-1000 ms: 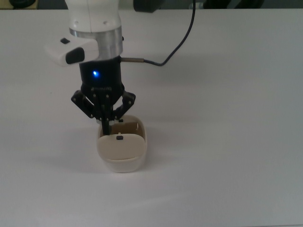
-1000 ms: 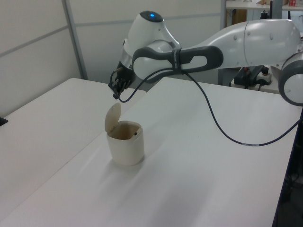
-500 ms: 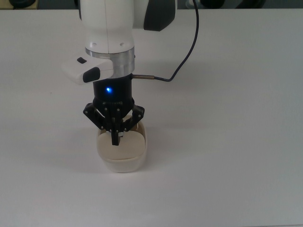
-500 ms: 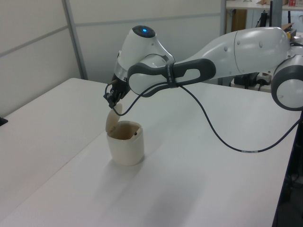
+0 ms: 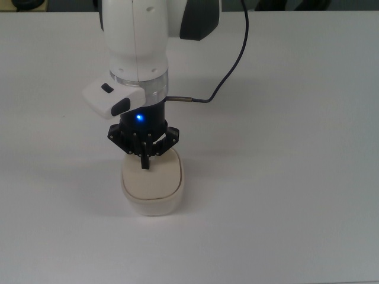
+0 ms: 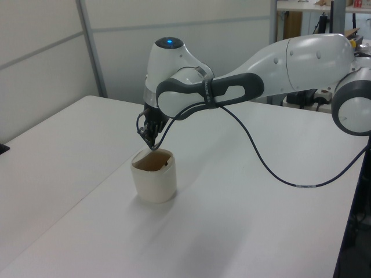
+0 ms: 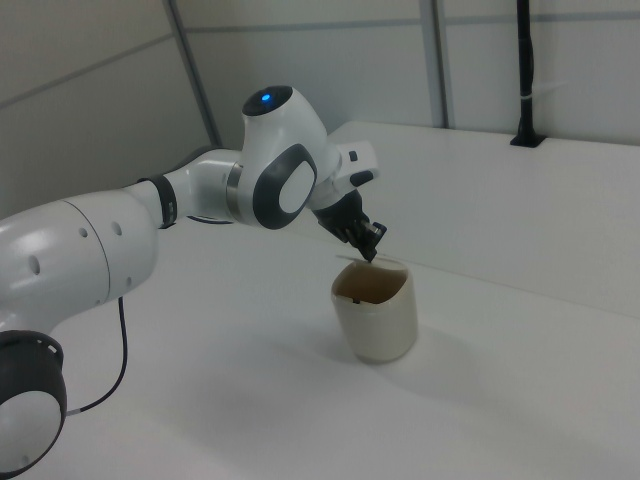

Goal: Close the trash can

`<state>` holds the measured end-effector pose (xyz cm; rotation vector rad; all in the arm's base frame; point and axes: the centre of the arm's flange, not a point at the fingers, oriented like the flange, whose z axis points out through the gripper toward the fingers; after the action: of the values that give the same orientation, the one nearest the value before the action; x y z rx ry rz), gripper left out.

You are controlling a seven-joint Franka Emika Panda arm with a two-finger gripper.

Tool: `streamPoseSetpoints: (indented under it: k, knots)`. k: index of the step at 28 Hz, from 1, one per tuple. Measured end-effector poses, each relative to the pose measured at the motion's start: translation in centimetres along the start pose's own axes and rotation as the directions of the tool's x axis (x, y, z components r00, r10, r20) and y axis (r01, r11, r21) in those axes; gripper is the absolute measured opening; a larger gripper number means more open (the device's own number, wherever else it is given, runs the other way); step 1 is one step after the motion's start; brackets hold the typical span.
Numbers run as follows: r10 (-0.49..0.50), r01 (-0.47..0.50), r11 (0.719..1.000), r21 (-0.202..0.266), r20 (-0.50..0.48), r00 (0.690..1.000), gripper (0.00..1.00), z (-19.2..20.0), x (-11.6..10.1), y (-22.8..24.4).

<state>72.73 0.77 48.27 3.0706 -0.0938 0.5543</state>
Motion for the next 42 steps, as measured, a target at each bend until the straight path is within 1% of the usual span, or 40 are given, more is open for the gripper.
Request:
streamPoseSetpoints:
  k: [7, 18, 22, 42]
  knots:
    - [-0.014, 0.014, 1.000, -0.005, 0.059, 0.998, 0.01, 0.8, -0.8, 0.0]
    - [-0.037, 0.038, 0.999, -0.006, 0.096, 0.995, 0.01, 2.4, -1.8, -0.1]
    - [-0.061, 0.062, 0.998, -0.003, 0.114, 0.992, 0.01, 3.3, -2.3, -0.6]
    - [-0.077, 0.078, 0.997, -0.007, 0.108, 0.991, 0.01, 3.1, -2.1, -0.6]
